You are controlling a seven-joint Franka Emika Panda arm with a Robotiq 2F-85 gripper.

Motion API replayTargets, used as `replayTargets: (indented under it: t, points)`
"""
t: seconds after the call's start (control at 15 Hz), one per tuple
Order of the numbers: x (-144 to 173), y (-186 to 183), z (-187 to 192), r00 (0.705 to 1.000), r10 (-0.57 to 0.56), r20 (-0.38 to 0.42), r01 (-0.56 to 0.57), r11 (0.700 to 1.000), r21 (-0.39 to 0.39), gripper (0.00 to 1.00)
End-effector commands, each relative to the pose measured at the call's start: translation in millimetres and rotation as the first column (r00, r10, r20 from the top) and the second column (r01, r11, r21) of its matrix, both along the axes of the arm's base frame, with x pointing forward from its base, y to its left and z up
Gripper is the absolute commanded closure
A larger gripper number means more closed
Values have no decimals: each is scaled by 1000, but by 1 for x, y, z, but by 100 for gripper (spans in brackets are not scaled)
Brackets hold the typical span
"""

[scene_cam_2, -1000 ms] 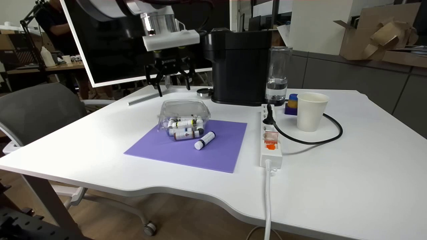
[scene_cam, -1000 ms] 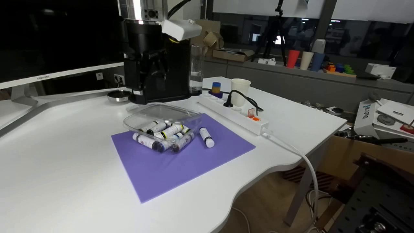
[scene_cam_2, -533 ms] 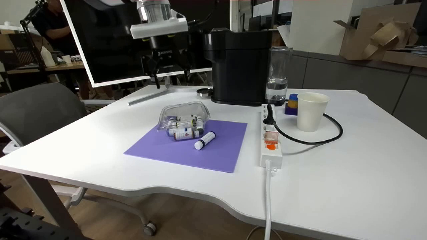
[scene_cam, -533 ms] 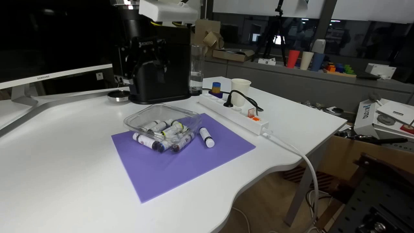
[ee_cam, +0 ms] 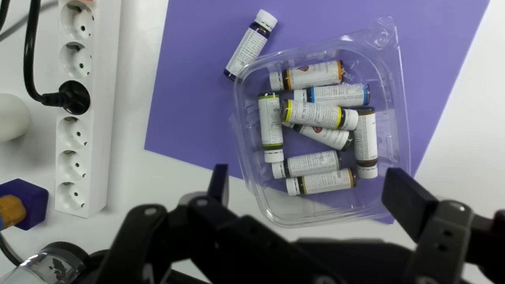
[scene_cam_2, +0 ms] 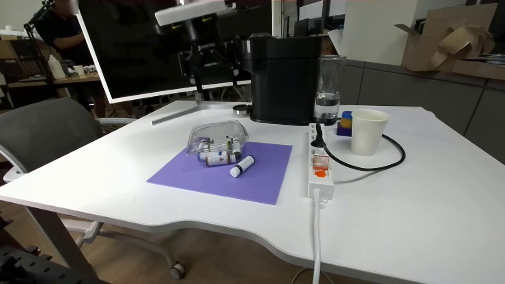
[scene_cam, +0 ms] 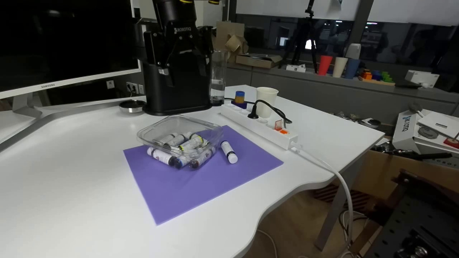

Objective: Close the lid of the clear container

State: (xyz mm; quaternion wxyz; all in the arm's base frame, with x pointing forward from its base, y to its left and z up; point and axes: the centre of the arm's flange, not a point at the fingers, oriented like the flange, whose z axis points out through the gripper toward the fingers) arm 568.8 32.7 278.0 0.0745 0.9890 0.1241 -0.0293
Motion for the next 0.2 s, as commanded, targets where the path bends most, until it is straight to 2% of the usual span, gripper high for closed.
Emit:
replayTargets:
  t: [0.0, 0.13]
  points:
    - [0, 3, -2, 1000, 5, -2, -5, 1000, 1, 0]
    - [0, 5, -4, 1000, 8, -2, -8, 1000, 2, 0]
